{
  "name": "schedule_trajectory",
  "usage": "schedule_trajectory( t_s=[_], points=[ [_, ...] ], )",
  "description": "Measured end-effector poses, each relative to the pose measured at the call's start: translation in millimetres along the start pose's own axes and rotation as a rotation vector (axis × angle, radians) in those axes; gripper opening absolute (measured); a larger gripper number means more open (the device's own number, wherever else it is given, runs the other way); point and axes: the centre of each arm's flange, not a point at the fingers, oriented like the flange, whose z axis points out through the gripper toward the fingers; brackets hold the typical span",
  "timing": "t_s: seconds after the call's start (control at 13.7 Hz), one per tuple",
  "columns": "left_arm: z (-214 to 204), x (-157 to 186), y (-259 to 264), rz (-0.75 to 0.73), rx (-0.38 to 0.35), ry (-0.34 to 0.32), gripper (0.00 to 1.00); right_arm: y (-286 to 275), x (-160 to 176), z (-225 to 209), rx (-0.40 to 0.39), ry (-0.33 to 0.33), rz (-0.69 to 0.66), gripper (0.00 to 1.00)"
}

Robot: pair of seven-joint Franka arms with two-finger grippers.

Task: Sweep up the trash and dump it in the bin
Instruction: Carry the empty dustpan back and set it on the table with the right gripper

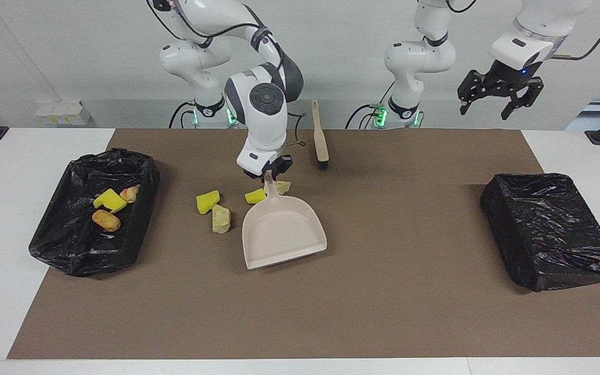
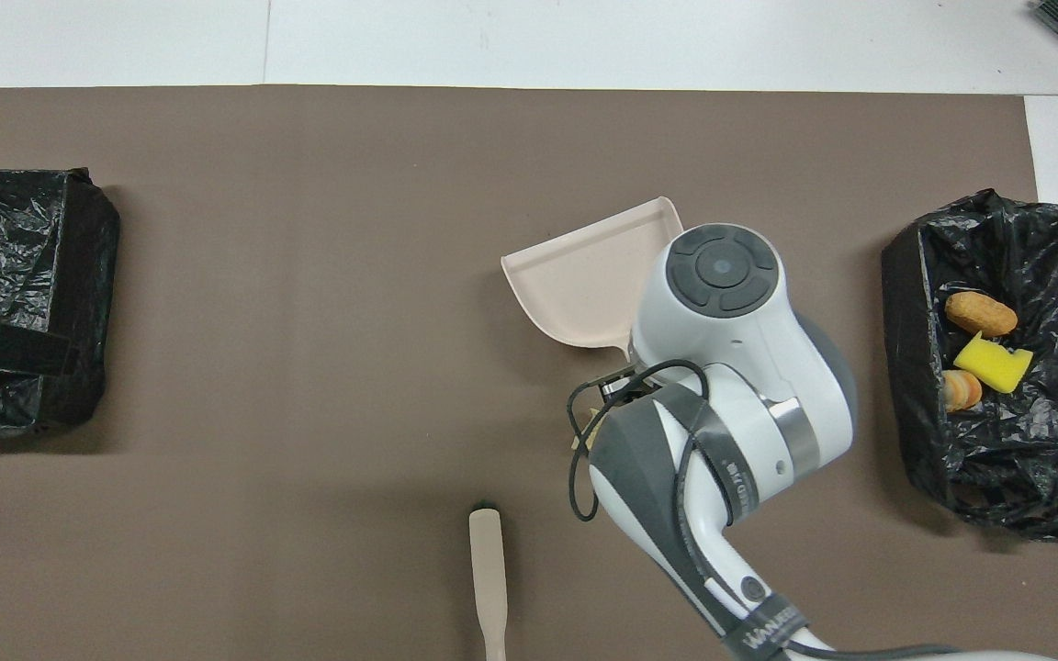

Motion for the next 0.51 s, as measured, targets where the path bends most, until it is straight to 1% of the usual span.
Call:
schedule_trajectory(
  t_s=[0.15, 0.22, 0.36, 0.51],
  points=[
    [0.0, 0.0, 0.0, 0.000, 0.000, 0.000, 1.00, -39.1, 0.0, 17.0, 0.022, 0.028, 0.067, 0.32],
    [0.0, 0.0, 0.4, 0.001, 0.000, 0.000, 1.00, -58.1, 0.4, 23.5, 0.054, 0.038, 0.103, 0.32],
    [0.0, 0.1, 1.9, 0.004, 0.000, 0.000, 1.00, -84.7, 5.5, 27.1, 0.117, 0.045, 0.149, 0.32],
    [-0.1, 0.2, 2.9, 0.005, 0.001, 0.000, 1.00, -104.0, 17.3, 24.8, 0.145, 0.054, 0.199, 0.32]
  ],
)
